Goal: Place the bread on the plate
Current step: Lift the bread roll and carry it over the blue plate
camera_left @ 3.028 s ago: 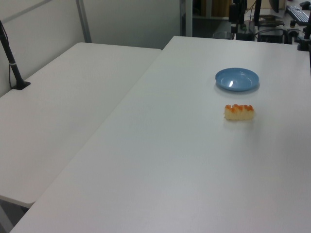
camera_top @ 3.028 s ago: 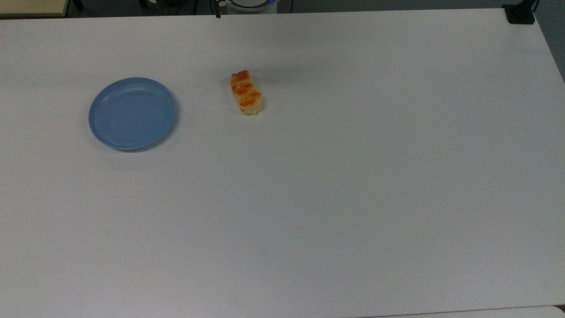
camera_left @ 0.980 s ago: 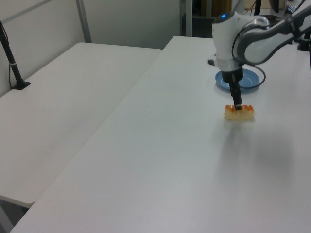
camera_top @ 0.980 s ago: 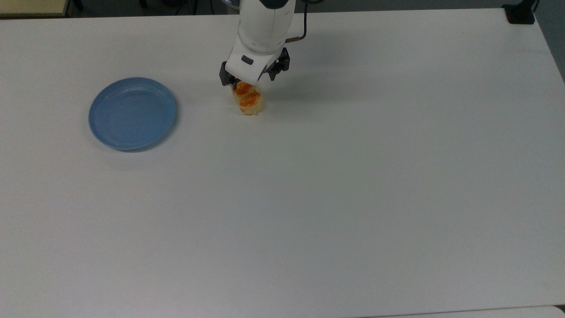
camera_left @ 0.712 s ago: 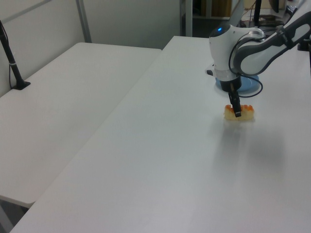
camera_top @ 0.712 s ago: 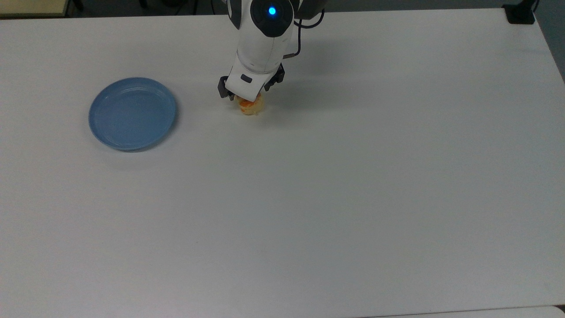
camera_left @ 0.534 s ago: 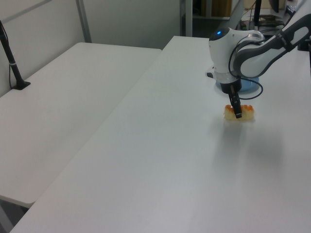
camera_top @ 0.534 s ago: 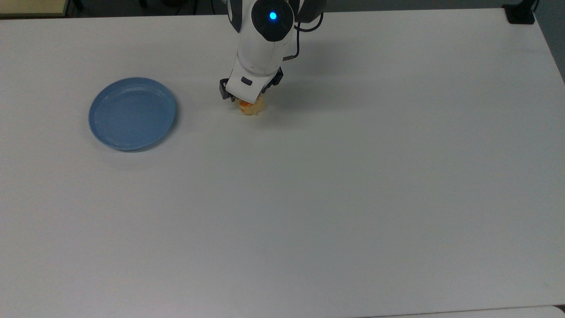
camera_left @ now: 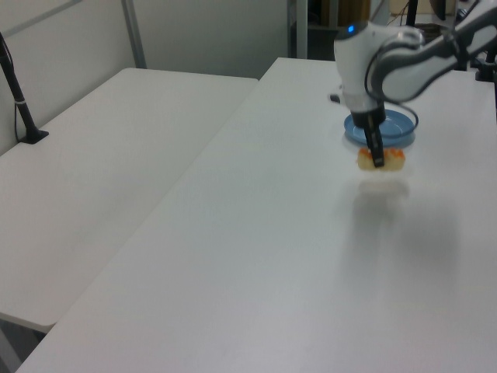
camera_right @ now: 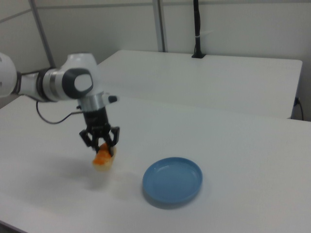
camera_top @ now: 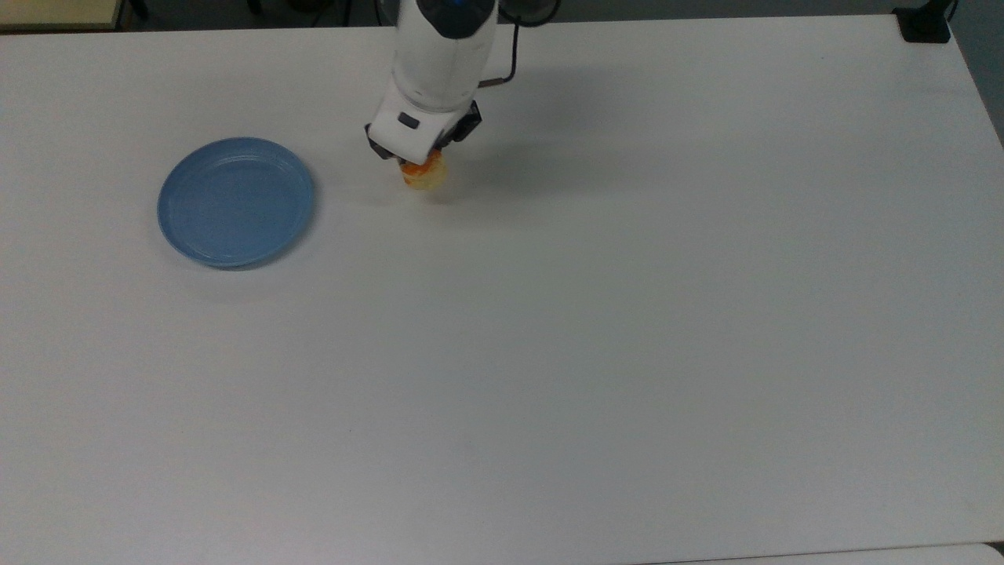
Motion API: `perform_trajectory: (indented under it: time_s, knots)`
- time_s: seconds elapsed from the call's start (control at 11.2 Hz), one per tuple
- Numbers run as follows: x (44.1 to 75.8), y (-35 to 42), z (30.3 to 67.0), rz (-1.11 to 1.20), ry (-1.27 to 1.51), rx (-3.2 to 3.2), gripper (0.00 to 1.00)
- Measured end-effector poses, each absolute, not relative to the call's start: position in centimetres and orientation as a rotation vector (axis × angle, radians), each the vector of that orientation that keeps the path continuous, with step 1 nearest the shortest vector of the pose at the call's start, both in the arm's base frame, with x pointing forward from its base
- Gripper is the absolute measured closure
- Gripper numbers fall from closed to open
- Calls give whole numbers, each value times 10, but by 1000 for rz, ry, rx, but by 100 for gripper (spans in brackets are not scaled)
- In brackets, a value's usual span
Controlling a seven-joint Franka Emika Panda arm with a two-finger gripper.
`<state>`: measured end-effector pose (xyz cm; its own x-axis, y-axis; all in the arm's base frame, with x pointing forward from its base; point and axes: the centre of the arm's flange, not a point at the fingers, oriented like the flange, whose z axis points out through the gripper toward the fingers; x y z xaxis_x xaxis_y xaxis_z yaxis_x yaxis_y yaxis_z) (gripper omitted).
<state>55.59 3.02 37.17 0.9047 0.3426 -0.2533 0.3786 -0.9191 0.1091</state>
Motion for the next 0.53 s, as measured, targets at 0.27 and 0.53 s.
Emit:
perform_trajectory:
  time_s: [0.27,0.53]
  knots:
    - [581,-81,452,-229,470,2963,54]
    - [603,-193,408,-206,329,2943,53]
